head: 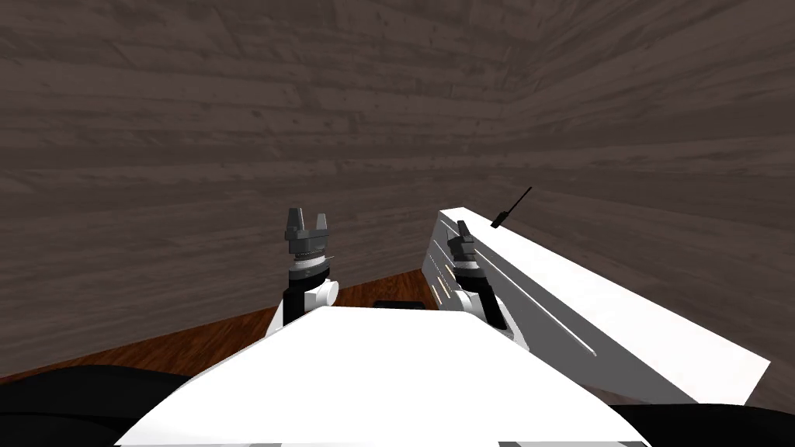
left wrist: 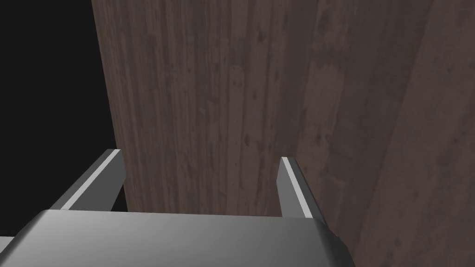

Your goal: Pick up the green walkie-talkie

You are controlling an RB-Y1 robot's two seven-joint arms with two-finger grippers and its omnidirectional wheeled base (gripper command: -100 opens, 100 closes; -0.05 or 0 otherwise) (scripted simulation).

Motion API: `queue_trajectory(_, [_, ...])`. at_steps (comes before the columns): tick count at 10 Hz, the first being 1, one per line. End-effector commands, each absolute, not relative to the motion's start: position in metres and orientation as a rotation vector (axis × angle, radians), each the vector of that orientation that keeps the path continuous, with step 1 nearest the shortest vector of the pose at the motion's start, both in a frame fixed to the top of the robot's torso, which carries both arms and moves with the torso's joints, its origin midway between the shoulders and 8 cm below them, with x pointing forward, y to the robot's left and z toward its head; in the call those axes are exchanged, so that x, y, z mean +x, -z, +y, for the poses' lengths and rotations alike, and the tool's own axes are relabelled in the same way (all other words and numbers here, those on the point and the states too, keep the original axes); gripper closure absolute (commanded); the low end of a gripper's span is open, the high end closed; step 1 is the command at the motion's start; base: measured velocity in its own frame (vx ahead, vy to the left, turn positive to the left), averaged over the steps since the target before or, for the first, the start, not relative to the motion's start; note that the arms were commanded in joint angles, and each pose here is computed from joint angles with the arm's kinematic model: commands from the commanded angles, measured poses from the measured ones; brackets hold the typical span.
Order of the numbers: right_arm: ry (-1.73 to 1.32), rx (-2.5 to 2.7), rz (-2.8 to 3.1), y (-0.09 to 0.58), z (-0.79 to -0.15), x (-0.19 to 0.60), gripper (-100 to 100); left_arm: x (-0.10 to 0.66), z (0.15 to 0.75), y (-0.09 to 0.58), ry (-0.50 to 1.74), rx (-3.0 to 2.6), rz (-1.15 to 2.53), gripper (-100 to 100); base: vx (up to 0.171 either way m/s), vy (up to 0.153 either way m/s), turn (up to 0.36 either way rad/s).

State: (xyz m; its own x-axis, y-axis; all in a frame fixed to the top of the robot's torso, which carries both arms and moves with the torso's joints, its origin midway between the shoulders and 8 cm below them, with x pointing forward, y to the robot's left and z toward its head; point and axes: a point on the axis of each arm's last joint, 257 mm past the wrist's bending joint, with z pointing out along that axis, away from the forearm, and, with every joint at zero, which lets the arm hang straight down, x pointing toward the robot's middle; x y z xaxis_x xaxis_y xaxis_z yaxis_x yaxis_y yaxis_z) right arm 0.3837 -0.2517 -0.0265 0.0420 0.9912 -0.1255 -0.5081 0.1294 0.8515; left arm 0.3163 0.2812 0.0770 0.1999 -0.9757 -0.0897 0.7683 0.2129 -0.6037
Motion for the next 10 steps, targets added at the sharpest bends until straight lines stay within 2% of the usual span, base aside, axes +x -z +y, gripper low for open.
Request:
queue_trajectory(1, [-1.272, 0.699, 0.954, 0.047, -0.246, 0.397, -100, 0.316, 0.281, -0.077, 1.287, -0.484, 0.515, 0, -0.17, 0.234, 0.199])
queue_trajectory(7, [-1.141, 0.62, 1.203, 0.114, -0.231, 0.436, -100, 0.316, 0.281, -0.077, 1.287, -0.484, 0.515, 0, -0.115, 0.173, 0.153])
queue_trajectory(10, [-1.088, 0.608, 1.286, 0.142, -0.232, 0.447, -100, 0.316, 0.281, -0.077, 1.287, -0.484, 0.515, 0, -0.074, 0.114, 0.122])
